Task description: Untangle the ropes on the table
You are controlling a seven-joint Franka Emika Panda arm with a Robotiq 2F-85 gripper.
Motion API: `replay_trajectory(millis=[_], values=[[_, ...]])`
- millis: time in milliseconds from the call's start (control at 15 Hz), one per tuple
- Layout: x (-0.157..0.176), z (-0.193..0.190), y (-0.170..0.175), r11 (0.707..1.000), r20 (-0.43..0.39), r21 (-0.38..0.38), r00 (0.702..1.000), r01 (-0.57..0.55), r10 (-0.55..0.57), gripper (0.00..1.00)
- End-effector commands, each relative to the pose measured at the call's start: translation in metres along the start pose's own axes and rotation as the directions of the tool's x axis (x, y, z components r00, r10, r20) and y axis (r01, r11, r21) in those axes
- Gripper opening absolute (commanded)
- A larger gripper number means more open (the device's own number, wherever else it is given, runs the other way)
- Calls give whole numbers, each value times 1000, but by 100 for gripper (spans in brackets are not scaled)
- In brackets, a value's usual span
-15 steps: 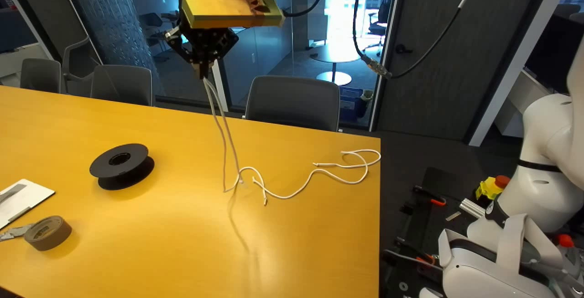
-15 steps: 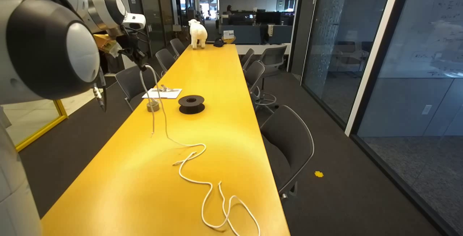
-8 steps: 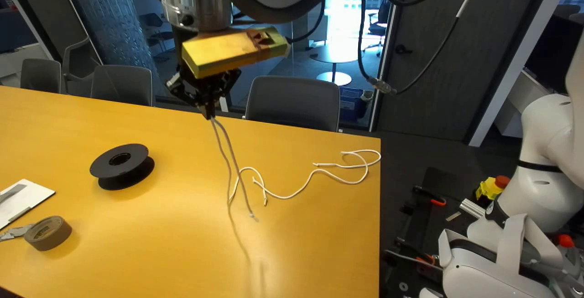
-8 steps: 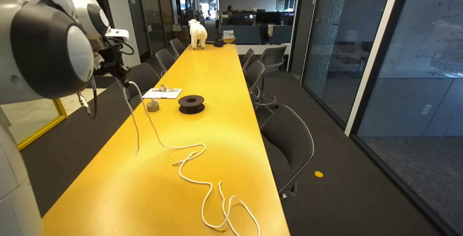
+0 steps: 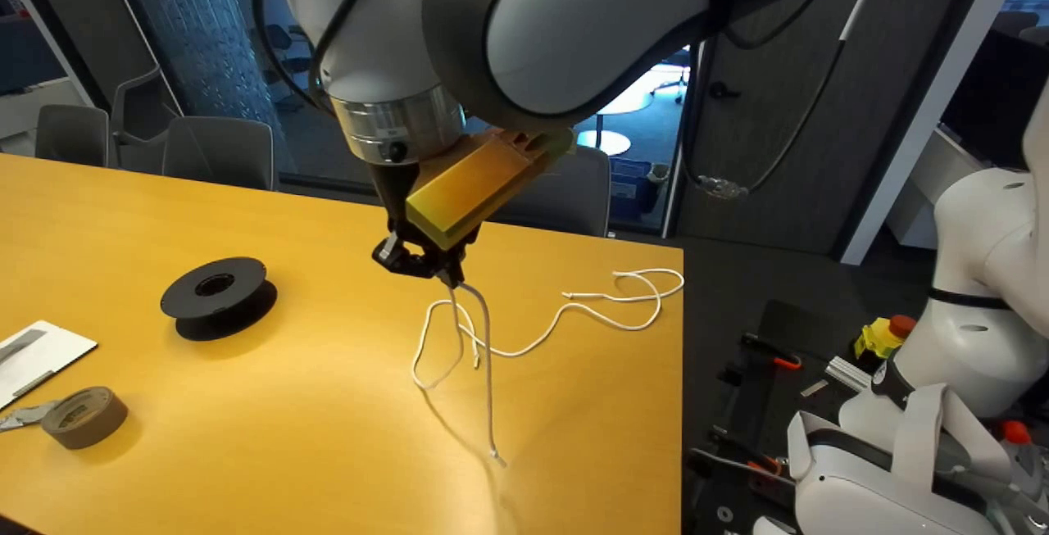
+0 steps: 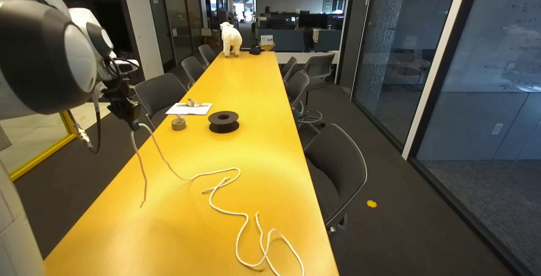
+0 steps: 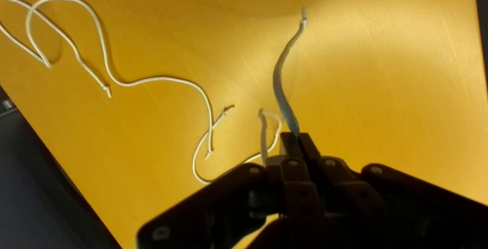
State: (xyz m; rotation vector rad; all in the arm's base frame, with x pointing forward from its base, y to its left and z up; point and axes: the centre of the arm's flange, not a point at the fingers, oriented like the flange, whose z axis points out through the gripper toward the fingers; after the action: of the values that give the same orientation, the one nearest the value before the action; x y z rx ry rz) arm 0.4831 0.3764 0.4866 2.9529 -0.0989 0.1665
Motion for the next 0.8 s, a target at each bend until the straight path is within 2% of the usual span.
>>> replay_trajectory(millis=[0, 400, 733], values=[[-24, 2, 46, 999, 46, -12, 998, 41, -41, 1], [-24, 31, 85, 993, 160, -20, 980, 120, -115, 1], [-15, 87, 84, 970, 273, 13, 933, 242, -237, 1]])
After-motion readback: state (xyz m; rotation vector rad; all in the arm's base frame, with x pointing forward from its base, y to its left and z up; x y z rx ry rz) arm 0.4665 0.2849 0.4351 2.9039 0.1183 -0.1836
